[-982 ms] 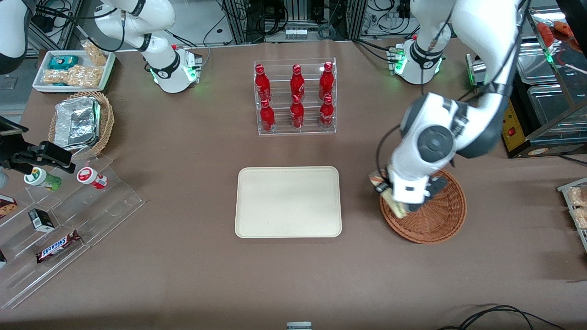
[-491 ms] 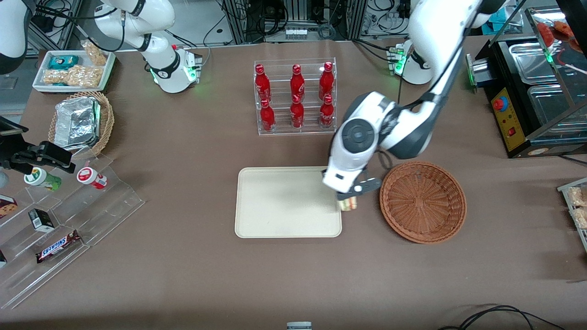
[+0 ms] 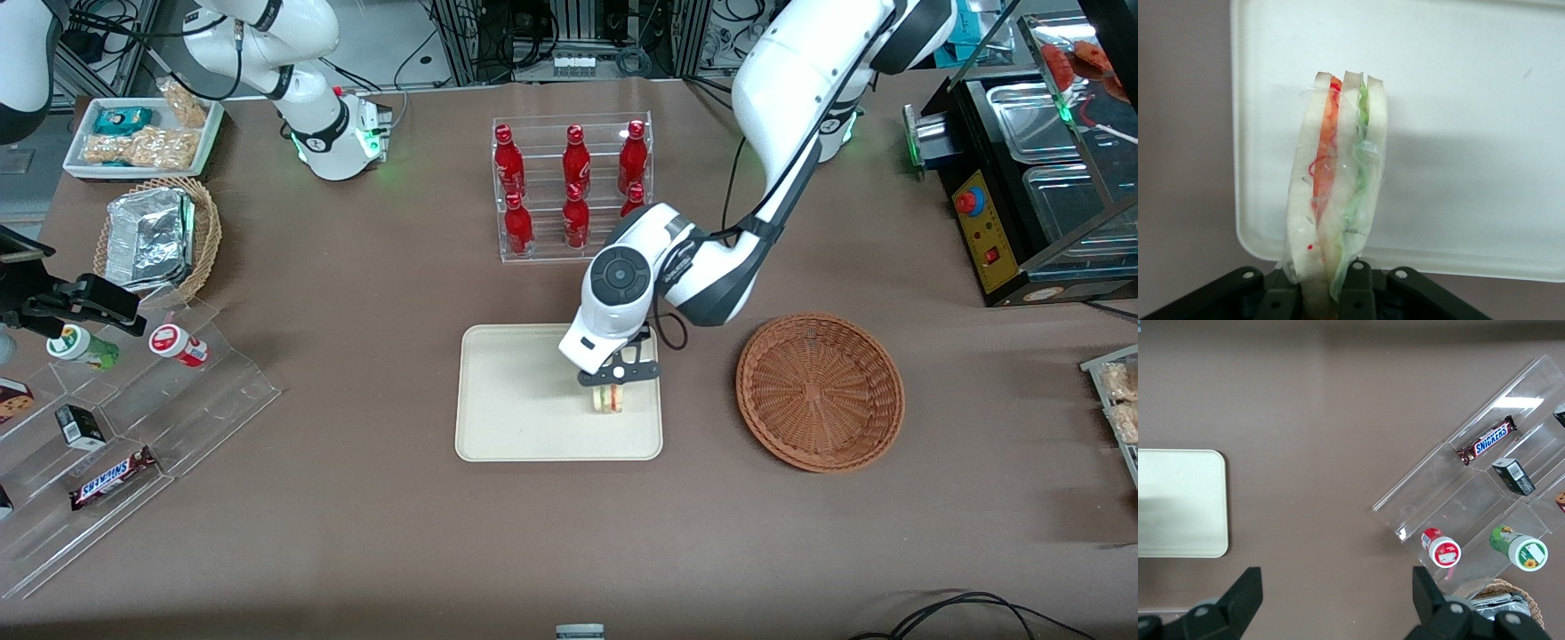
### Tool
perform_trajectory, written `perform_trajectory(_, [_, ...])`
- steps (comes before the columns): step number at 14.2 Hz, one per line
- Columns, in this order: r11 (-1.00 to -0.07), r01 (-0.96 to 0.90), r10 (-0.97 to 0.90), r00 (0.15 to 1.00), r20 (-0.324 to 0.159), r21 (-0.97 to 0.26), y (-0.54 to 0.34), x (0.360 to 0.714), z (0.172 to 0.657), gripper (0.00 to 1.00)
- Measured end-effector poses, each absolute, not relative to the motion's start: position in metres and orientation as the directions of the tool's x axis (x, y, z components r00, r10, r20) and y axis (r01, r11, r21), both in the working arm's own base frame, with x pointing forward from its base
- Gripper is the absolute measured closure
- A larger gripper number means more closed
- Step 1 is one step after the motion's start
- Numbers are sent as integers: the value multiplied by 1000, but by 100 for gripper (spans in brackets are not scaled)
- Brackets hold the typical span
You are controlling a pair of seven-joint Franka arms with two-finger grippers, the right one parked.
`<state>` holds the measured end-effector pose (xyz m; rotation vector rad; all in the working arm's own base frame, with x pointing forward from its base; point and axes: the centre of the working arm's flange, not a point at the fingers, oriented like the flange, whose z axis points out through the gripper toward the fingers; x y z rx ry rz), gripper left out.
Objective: Place sandwich from basket to tray
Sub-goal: 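Lower the sandwich onto the tray and open the left gripper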
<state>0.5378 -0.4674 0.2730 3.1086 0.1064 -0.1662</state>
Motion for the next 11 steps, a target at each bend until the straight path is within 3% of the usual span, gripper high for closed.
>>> perform_trajectory(8, [-996,49,44,996,-77,70,-500,531,254,78])
perform_trajectory(10, [-994,66,61,996,-71,81,-508,535,253,74])
perform_trajectory(11, [-994,72,66,995,-70,84,-512,534,251,67])
